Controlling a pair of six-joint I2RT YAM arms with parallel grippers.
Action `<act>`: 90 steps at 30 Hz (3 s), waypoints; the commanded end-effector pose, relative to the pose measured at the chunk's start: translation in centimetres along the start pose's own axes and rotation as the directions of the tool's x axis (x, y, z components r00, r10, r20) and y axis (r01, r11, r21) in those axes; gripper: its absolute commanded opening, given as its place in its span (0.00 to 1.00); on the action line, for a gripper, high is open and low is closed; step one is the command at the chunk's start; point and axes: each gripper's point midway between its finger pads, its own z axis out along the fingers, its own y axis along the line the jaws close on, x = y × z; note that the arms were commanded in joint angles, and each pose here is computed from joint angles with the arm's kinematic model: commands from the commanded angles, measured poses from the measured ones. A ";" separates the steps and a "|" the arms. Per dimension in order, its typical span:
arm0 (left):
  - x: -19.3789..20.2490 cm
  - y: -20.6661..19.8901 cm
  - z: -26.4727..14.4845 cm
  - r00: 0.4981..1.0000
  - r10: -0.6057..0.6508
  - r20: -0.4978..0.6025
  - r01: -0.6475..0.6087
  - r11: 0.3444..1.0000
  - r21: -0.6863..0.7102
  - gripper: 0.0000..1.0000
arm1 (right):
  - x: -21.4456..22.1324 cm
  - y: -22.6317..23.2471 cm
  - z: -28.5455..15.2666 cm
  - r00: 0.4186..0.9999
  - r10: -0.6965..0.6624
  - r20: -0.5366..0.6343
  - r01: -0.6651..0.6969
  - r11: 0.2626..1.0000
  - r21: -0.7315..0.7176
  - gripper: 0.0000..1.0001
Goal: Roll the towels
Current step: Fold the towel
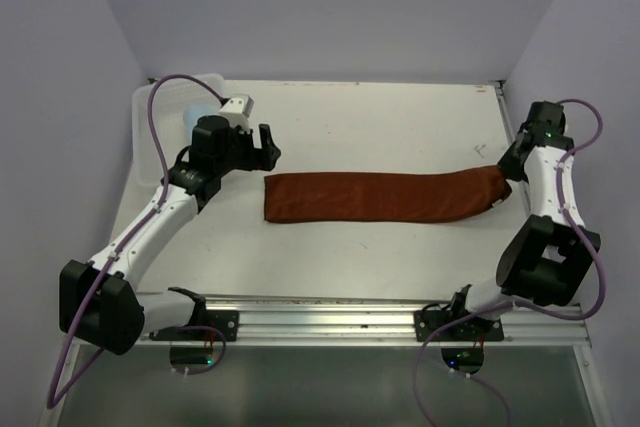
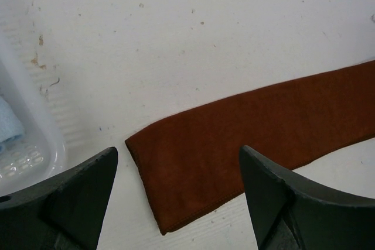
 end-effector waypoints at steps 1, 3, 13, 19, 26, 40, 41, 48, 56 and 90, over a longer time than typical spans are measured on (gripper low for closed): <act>0.2 -0.5 0.0 1.000 0.018 0.006 -0.018 0.999 0.030 0.88 | -1.9 2.4 -2.8 0.997 -0.039 0.071 0.046 0.993 -0.111 0.00; 0.3 -0.5 0.0 1.000 0.018 0.007 -0.018 0.999 0.028 0.88 | -1.8 4.1 -3.7 0.990 -0.119 0.078 0.128 0.985 -0.115 0.00; 0.1 -0.7 -0.2 1.000 0.021 0.015 -0.022 0.999 0.033 0.88 | -0.3 13.3 -7.8 0.943 -0.307 0.130 0.331 0.910 -0.249 0.00; -0.1 -0.4 -0.3 0.999 0.025 0.021 -0.025 1.000 0.013 0.88 | 4.0 20.6 -10.2 0.914 -0.383 0.134 0.405 0.837 -0.369 0.00; -0.7 0.3 -0.9 0.998 0.026 0.050 -0.025 0.999 -0.030 0.90 | 9.8 27.2 -12.7 0.887 -0.448 0.115 0.443 0.753 -0.486 0.00; -1.1 0.7 -1.6 0.997 0.026 0.075 -0.022 0.998 -0.057 0.92 | 17.7 35.9 -18.2 0.829 -0.541 0.141 0.500 0.604 -0.621 0.00; -1.1 0.7 -1.6 0.997 0.027 0.077 -0.022 0.998 -0.059 0.92 | 18.7 36.3 -17.9 0.818 -0.560 0.127 0.507 0.600 -0.619 0.00; -1.2 0.7 -1.6 0.996 0.027 0.080 -0.022 0.998 -0.059 0.93 | 22.1 39.1 -18.9 0.814 -0.571 0.104 0.477 0.556 -0.681 0.00; -1.1 0.7 -1.6 0.997 0.025 0.079 -0.020 0.998 -0.058 0.93 | 24.3 40.8 -20.8 0.801 -0.593 0.084 0.463 0.523 -0.715 0.00; -1.2 0.7 -1.8 0.997 0.022 0.080 -0.017 0.998 -0.062 0.93 | 32.8 45.5 -19.2 0.790 -0.609 -0.070 0.290 0.473 -0.832 0.00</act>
